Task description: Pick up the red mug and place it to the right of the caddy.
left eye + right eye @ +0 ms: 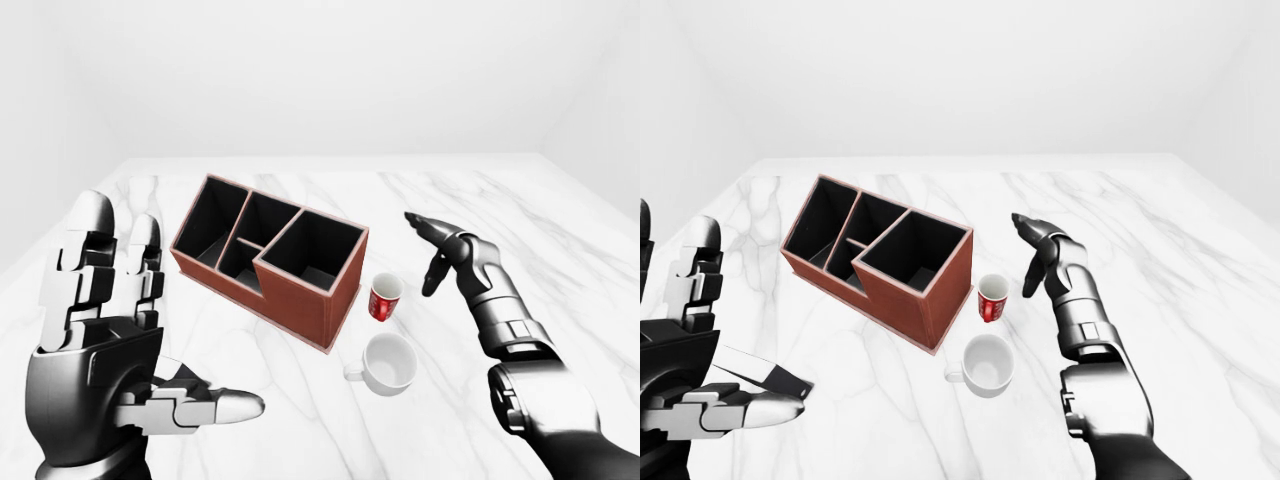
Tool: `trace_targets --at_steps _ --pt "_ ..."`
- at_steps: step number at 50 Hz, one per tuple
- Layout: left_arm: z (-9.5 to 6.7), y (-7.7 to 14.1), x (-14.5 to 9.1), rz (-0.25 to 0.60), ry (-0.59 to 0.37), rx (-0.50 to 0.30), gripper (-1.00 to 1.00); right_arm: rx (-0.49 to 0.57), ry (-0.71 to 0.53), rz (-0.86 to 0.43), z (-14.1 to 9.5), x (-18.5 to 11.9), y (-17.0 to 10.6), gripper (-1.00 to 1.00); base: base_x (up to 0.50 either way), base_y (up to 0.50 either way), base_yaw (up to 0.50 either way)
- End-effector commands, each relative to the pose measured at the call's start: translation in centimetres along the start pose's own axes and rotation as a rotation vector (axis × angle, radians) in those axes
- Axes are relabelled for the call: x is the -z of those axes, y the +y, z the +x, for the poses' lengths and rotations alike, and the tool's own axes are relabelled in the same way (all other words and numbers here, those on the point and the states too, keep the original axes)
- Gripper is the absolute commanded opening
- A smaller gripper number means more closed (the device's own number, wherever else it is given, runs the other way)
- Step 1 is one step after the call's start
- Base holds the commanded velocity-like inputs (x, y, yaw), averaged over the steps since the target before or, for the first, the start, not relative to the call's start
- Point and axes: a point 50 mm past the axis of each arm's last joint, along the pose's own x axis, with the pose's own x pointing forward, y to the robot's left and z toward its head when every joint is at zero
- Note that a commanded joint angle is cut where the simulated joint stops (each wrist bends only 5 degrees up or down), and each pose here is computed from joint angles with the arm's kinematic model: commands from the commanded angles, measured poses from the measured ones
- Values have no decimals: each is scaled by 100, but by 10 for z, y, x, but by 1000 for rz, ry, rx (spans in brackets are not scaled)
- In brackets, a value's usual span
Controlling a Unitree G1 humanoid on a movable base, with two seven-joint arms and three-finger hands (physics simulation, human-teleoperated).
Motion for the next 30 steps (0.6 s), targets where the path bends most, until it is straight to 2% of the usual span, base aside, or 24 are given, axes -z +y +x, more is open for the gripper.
trace_targets --at_steps 1,5,11,17,23,30 --pt "0 1 0 -4 1 -4 100 74 -20 -39 -26 1 -55 100 0 0 0" --pt "0 1 -1 -6 -2 -3 100 96 -28 -46 -37 2 -70 100 0 0 0" --pt "0 -1 1 -10 5 4 100 245 -94 -59 -66 -1 -85 100 0 0 0" --pt "0 -1 1 -15 8 5 100 336 -158 -40 -89 0 -84 100 0 0 0" --pt "-1 -1 1 -21 14 5 100 504 -228 -59 -134 2 -92 100 0 0 0" --pt "-3 -7 4 -24 44 22 100 578 -323 -24 -166 3 -80 100 0 0 0"
